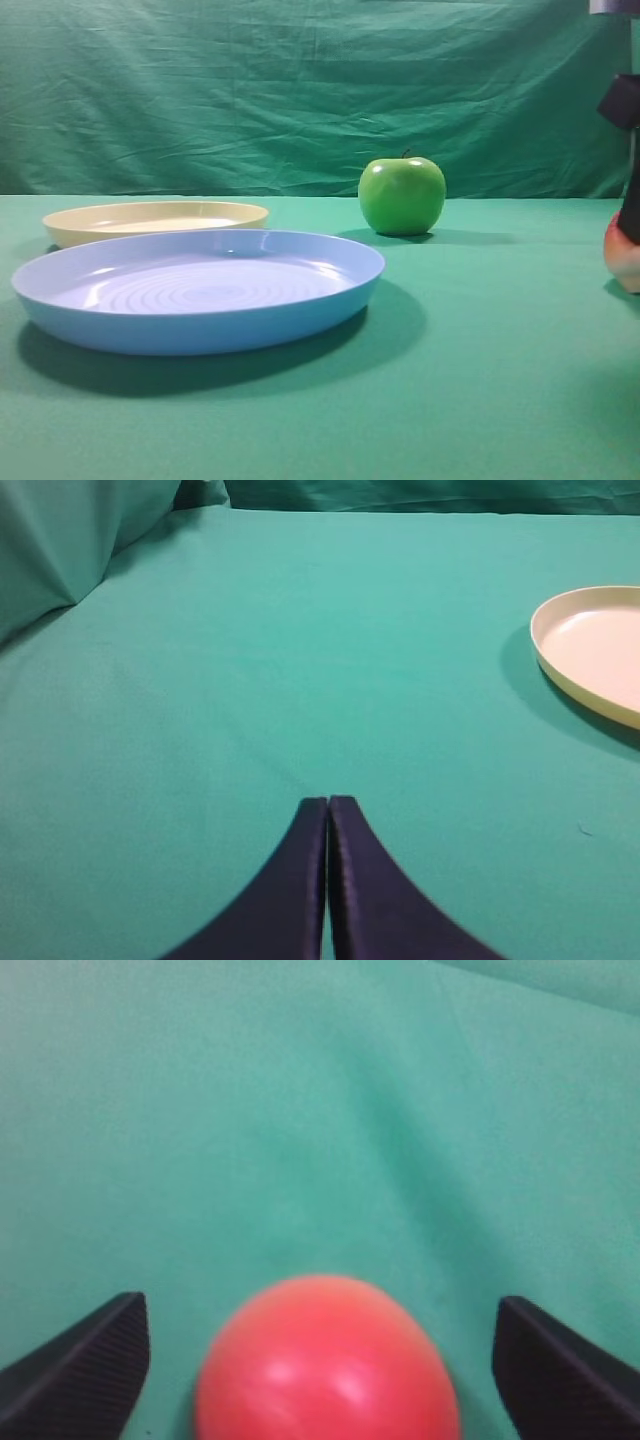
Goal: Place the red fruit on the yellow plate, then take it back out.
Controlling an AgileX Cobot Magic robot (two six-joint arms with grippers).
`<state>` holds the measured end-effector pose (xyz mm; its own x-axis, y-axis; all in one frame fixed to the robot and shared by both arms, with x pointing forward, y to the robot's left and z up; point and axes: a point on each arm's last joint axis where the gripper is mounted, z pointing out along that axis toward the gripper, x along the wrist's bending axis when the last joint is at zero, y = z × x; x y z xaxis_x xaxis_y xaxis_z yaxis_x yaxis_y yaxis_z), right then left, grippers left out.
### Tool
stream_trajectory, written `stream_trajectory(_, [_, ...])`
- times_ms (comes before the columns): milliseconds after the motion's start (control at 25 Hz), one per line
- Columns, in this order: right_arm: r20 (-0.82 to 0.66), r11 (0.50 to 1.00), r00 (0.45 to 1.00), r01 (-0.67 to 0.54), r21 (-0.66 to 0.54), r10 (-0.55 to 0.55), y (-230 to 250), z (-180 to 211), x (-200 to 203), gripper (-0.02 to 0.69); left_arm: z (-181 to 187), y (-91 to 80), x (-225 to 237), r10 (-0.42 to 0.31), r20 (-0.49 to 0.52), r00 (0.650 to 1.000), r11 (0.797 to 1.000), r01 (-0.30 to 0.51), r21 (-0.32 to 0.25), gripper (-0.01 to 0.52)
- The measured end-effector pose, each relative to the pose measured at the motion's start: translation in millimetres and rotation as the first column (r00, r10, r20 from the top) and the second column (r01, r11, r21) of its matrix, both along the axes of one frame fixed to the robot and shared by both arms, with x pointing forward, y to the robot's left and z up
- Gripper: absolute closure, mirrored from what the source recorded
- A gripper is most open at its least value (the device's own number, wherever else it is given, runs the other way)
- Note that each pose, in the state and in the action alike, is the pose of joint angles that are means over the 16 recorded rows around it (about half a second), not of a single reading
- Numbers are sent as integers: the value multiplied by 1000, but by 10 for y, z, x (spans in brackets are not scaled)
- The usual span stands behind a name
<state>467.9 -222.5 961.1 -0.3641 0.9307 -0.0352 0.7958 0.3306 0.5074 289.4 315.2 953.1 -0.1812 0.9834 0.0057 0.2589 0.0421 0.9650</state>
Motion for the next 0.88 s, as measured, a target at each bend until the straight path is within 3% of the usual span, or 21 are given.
stream_trajectory(120, [-1,1000,1000,1,-1,-1,-12,171,-32,51,0,0,0,0,0,1000,1000,0,0,514])
stream_trajectory(240, [7,1000,1000,2,0,-2,-33,386,-91,100,0,0,0,0,0,1000,1000,0,0,514])
stream_trajectory(680, [138,999,990,4,49,-10,-201,1170,-598,511,0,0,0,0,0,1000,1000,0,0,514])
stream_trajectory(880, [217,994,976,-2,109,-22,-286,1394,-918,638,0,0,0,0,0,1000,1000,0,0,514])
